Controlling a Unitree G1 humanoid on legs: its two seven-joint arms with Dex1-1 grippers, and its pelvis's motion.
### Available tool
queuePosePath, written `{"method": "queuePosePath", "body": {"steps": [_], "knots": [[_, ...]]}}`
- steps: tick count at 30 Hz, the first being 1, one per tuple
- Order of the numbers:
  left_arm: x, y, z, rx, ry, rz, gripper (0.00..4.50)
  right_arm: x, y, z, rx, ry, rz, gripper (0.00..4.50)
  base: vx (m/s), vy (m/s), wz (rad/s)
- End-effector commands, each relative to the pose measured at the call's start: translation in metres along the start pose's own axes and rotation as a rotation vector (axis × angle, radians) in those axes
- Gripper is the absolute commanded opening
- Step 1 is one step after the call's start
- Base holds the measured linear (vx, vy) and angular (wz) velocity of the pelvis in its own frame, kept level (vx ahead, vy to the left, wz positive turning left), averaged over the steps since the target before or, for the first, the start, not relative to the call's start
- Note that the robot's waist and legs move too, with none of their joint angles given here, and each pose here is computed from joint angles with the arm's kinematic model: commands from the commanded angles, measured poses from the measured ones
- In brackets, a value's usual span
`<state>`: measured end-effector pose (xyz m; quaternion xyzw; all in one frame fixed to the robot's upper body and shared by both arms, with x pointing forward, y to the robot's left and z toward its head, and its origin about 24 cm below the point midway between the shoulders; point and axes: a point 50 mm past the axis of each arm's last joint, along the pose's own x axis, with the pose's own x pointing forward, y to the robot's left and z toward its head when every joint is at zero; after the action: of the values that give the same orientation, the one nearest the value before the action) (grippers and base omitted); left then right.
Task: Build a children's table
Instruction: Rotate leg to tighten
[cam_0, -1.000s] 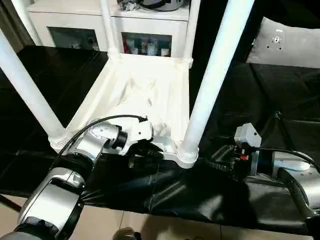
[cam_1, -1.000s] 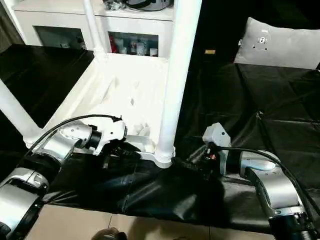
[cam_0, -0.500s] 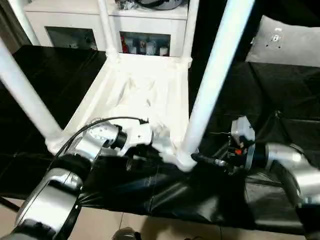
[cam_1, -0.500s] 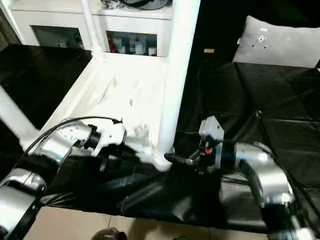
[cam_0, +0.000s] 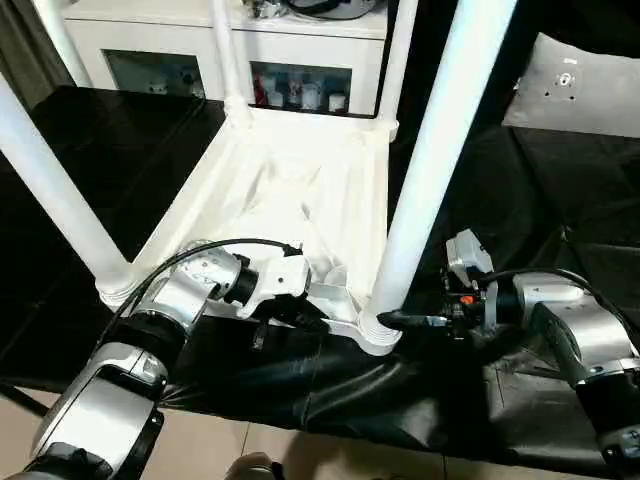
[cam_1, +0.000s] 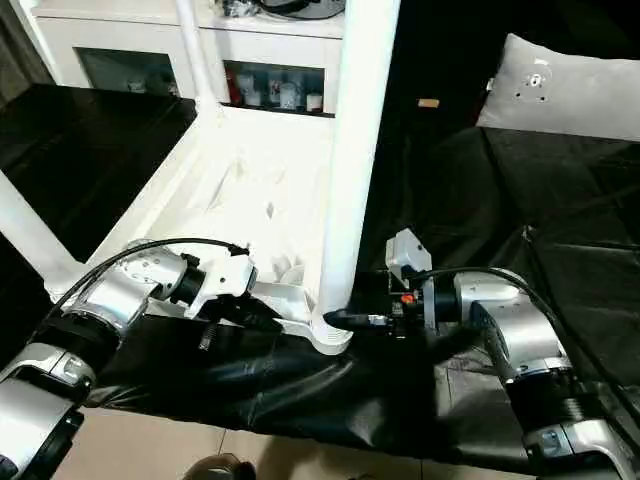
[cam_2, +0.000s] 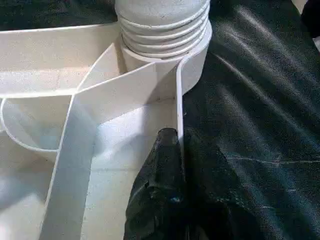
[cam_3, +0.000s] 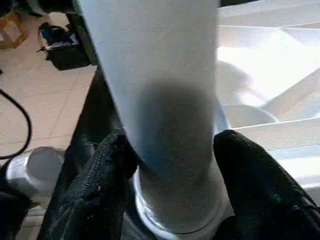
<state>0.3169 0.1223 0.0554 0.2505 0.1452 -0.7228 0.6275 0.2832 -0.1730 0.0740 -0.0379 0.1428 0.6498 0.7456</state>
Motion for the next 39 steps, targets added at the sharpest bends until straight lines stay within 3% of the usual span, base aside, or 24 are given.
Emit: {"method": "queuePosePath", "body": {"steps": [1, 2, 6, 15, 17, 22, 25, 26, 28, 34, 36, 39], "knots": [[0.004, -0.006, -0.007, -0.026, 0.026, -0.044, 0.0, 0.001, 0.0, 0.001, -0.006, 0.012, 0.022, 2.41, 0.0, 0.0, 0.0], [0.004, -0.006, -0.007, -0.026, 0.028, -0.044, 0.0, 0.001, 0.0, 0.001, -0.006, 0.012, 0.024, 2.18, 0.0, 0.0, 0.0], [0.004, -0.005, -0.006, -0.034, 0.013, -0.037, 0.0, 0.001, -0.001, 0.0, -0.005, 0.012, 0.027, 2.0, 0.0, 0.0, 0.0], [0.006, -0.001, -0.003, -0.074, -0.046, 0.031, 0.0, 0.003, 0.006, -0.007, 0.022, -0.001, 0.021, 1.93, 0.0, 0.0, 0.0], [0.012, 0.007, 0.0, -0.131, -0.072, 0.136, 0.0, 0.017, -0.007, -0.013, 0.051, 0.004, -0.232, 1.93, 0.0, 0.0, 0.0], [0.02, 0.016, 0.006, -0.201, -0.096, 0.25, 0.0, 0.031, -0.019, -0.015, 0.104, -0.016, -0.474, 1.93, 0.0, 0.0, 0.0], [0.037, 0.033, 0.025, -0.276, -0.159, 0.43, 0.0, 0.049, -0.034, -0.017, 0.206, -0.044, -0.742, 1.92, 0.0, 0.0, 0.0], [0.037, 0.033, 0.025, -0.276, -0.159, 0.43, 0.0, 0.049, -0.034, -0.017, 0.206, -0.044, -0.742, 1.92, 0.0, 0.0, 0.0], [0.059, 0.044, 0.045, -0.35, -0.194, 0.561, 0.0, 0.058, -0.044, -0.015, 0.278, -0.059, -0.914, 1.92, 0.0, 0.0, 0.0], [0.079, 0.047, 0.055, -0.318, -0.116, 0.66, 0.0, 0.063, -0.049, -0.007, 0.271, -0.09, -1.007, 1.92, 0.01, 0.002, 0.0], [0.083, 0.044, 0.054, -0.302, -0.084, 0.661, 0.0, 0.066, -0.047, -0.004, 0.255, -0.115, -0.985, 2.47, 0.0, 0.0, 0.0], [0.084, 0.042, 0.05, -0.298, -0.053, 0.663, 0.0, 0.065, -0.044, -0.004, 0.258, -0.142, -0.981, 2.64, 0.0, 0.0, 0.0]]}}
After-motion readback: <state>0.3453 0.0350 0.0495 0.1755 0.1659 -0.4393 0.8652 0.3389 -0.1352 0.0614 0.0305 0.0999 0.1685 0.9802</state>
